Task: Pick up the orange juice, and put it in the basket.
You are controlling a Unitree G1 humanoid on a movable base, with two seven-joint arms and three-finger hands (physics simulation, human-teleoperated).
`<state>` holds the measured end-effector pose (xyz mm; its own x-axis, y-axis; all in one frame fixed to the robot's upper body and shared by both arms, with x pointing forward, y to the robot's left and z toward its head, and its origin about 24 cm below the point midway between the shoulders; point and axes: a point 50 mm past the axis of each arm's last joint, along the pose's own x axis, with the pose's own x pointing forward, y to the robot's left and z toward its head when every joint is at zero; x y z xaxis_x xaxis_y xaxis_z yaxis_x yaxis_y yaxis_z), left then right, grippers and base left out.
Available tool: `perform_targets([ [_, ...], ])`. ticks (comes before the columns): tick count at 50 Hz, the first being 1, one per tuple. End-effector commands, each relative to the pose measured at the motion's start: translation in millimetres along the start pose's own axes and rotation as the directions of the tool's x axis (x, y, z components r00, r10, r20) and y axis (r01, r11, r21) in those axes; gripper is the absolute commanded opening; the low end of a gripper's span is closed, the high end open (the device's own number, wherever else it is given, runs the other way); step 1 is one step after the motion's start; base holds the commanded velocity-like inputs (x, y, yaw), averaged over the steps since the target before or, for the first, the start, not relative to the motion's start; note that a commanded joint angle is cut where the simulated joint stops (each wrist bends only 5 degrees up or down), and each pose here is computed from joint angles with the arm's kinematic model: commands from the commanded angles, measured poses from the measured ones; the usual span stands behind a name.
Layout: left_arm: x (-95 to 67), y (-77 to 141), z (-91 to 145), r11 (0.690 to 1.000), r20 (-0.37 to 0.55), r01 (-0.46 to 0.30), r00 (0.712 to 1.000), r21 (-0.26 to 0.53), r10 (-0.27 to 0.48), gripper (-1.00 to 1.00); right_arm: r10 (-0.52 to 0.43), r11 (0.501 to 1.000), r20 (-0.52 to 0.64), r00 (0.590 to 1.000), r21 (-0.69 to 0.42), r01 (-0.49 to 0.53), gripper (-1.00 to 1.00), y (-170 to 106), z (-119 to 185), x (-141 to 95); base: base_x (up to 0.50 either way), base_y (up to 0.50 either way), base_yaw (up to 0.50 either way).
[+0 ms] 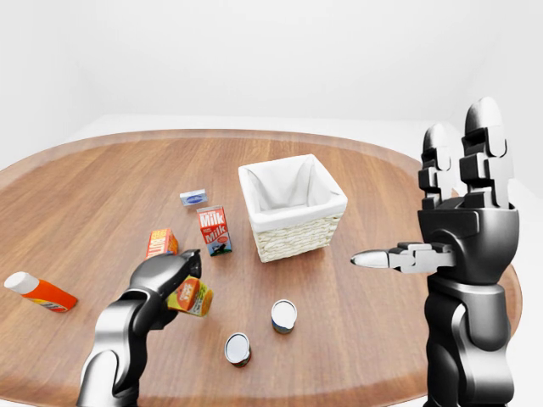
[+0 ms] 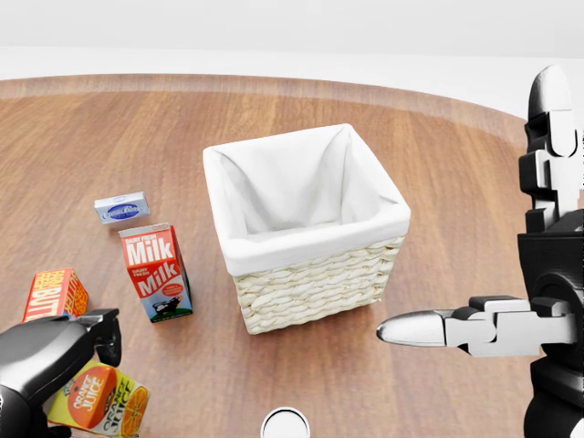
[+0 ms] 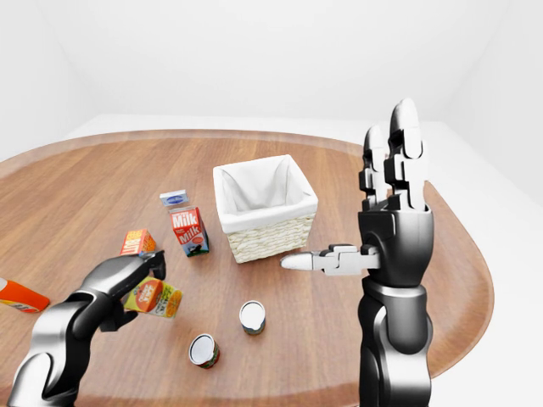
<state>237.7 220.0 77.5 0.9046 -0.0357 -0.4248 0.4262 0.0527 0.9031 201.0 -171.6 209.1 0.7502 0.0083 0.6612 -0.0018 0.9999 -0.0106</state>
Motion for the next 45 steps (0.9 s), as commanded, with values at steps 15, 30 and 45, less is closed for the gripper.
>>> perform_targets([
  [15, -40.9, 88, 21, 0.91, 0.281, -0.364, 0.868, -0.2, 0.409, -1.0, 0.0, 1.0, -0.012, 1.0, 0.0, 0.0, 1.0, 0, -2, -1, 0.0, 0.0, 0.0],
  [30, -62.6, 115, 21, 0.856, 0.346, -0.467, 0.783, -0.22, 0.516, -1.0, -0.004, 1.0, -0.008, 1.0, -0.002, 0.004, 1.0, -1, -2, -1, 0.0, 0.0, 0.0],
  [45, -78.0, 132, 18, 0.816, 0.367, -0.535, 0.73, -0.219, 0.577, -1.0, -0.004, 1.0, -0.005, 1.0, -0.001, 0.004, 1.0, 0, -1, 0, 0.0, 0.0, 0.0],
])
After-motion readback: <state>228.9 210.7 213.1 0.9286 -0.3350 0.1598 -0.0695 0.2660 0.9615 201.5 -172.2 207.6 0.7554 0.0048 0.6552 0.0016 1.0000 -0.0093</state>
